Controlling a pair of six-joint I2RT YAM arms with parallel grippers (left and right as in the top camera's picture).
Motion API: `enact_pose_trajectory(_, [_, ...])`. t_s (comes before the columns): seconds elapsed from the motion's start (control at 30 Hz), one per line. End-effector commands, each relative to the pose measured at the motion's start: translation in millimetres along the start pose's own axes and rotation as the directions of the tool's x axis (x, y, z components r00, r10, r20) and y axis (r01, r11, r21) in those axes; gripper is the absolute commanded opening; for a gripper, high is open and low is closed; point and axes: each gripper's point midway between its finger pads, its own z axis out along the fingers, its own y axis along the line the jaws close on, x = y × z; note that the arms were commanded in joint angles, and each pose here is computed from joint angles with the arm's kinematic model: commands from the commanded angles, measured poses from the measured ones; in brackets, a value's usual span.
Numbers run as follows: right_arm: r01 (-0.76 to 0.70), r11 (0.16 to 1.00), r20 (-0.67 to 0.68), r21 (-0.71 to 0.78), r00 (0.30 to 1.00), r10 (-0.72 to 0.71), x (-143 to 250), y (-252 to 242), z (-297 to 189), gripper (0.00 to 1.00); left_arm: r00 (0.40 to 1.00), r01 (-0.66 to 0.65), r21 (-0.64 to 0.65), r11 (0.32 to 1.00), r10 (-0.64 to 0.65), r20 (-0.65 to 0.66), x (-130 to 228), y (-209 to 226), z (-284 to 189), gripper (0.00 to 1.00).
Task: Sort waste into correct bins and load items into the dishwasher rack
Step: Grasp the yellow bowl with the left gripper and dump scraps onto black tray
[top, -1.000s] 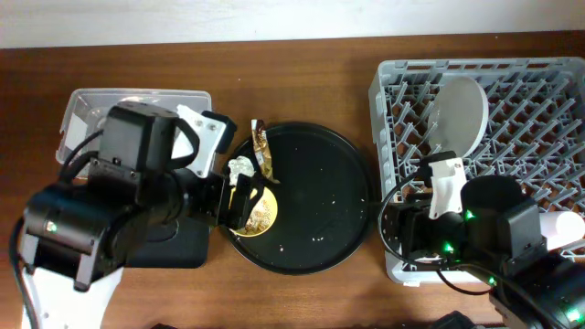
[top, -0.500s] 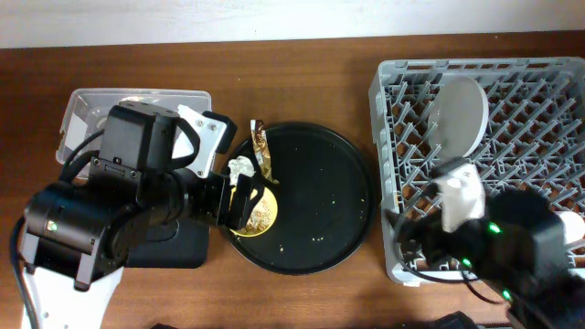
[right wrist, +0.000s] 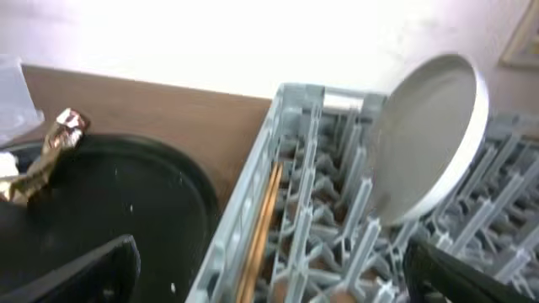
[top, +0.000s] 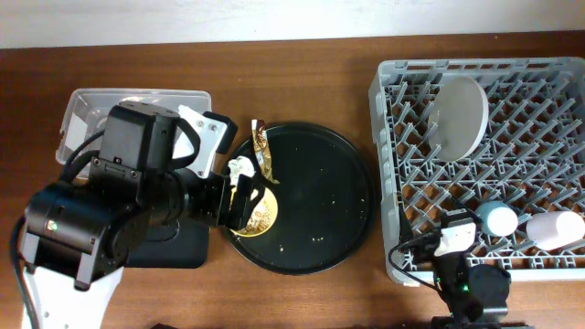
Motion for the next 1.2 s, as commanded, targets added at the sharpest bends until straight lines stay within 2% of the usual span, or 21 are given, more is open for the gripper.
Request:
enact_pose_trajectory(0.0, [0.006,1.000,0.062,-0.003,0.998,-0.006,0.2,0.3,4.8,0.98,1.000,-0.014,0.007,1.000,0.014,0.011,-1.6,-1.6,-2.4,1.00])
enact_pose_trajectory(0.2, [0.005,1.000,0.057,-0.004,0.998,-0.005,1.5,0.4,4.9,0.98,1.000,-0.014,0.007,1.000,0.014,0.011,-1.6,-1.6,-2.4,1.00])
enact_pose_trajectory(0.37, [0.005,1.000,0.057,-0.004,0.998,-0.005,1.5,0.4,4.9,0.98,0.996,-0.013,0.087,0.996,0.005,0.090,-25.1,-16.6,1.2,1.00])
enact_pose_trajectory(0.43, [0.005,1.000,0.057,-0.004,0.998,-0.005,1.5,0.4,4.9,0.98,0.997,0.018,-0.010,1.000,-0.018,-0.081,-0.7,-5.8,47.3,1.00])
enact_pose_trajectory(0.47, [0.005,1.000,0.057,-0.004,0.998,-0.005,1.5,0.4,4.9,0.98,0.971,0.085,-0.150,0.985,-0.115,-0.207,26.1,7.9,90.9,1.00])
enact_pose_trajectory(0.5, [0.005,1.000,0.057,-0.004,0.998,-0.005,1.5,0.4,4.9,0.98,0.940,0.150,-0.192,0.970,-0.199,-0.276,44.1,7.1,123.9,1.00])
enact_pose_trajectory(0.57, [0.005,1.000,0.057,-0.004,0.998,-0.005,1.5,0.4,4.9,0.98,0.905,0.166,-0.225,0.960,-0.239,-0.352,66.4,16.1,185.2,1.00])
enact_pose_trajectory(0.6, [0.005,1.000,0.057,-0.004,0.998,-0.005,1.5,0.4,4.9,0.98,0.881,0.197,-0.258,0.946,-0.286,-0.377,78.5,22.4,203.0,0.92])
enact_pose_trajectory(0.63, [0.005,1.000,0.057,-0.004,0.998,-0.005,1.5,0.4,4.9,0.98,0.851,0.228,-0.319,0.920,-0.348,-0.394,97.8,36.6,233.9,0.75])
enact_pose_trajectory(0.7, [0.005,1.000,0.057,-0.004,0.998,-0.005,1.5,0.4,4.9,0.98,0.829,0.241,-0.375,0.895,-0.391,-0.399,115.5,51.9,267.0,0.71])
enact_pose_trajectory(0.73, [0.005,1.000,0.057,-0.004,0.998,-0.005,1.5,0.4,4.9,0.98,0.821,0.237,-0.384,0.893,-0.395,-0.412,121.7,55.8,280.3,0.64])
enact_pose_trajectory(0.77, [0.005,1.000,0.057,-0.004,0.998,-0.005,1.5,0.4,4.9,0.98,0.814,0.228,-0.398,0.889,-0.399,-0.423,127.3,60.5,292.1,0.51])
enact_pose_trajectory(0.8, [0.005,1.000,0.057,-0.004,0.998,-0.005,1.5,0.4,4.9,0.98,0.806,0.205,-0.436,0.877,-0.403,-0.433,135.5,69.8,300.0,0.45])
enact_pose_trajectory(0.83, [0.005,1.000,0.057,-0.004,0.998,-0.005,1.5,0.4,4.9,0.98,0.786,0.192,-0.459,0.867,-0.416,-0.457,147.1,75.7,310.1,0.32])
enact_pose_trajectory(0.87, [0.005,1.000,0.057,-0.004,0.998,-0.005,1.5,0.4,4.9,0.98,0.783,0.195,-0.455,0.869,-0.417,-0.461,148.5,75.3,312.7,0.13])
enact_pose_trajectory(0.9, [0.005,1.000,0.057,-0.004,0.998,-0.005,1.5,0.4,4.9,0.98,0.781,0.207,-0.440,0.874,-0.418,-0.464,147.3,71.6,313.4,0.01])
enact_pose_trajectory(1.03, [0.005,1.000,0.057,-0.004,0.998,-0.005,1.5,0.4,4.9,0.98,0.814,0.253,-0.363,0.897,-0.400,-0.422,116.4,50.1,287.9,0.01])
enact_pose_trajectory(1.1, [0.005,1.000,0.057,-0.004,0.998,-0.005,1.5,0.4,4.9,0.98,0.825,0.266,-0.353,0.897,-0.401,-0.398,107.0,44.9,251.9,0.01])
enact_pose_trajectory(1.17, [0.005,1.000,0.057,-0.004,0.998,-0.005,1.5,0.4,4.9,0.98,0.838,0.286,-0.289,0.914,-0.385,-0.387,98.8,35.1,212.5,0.00])
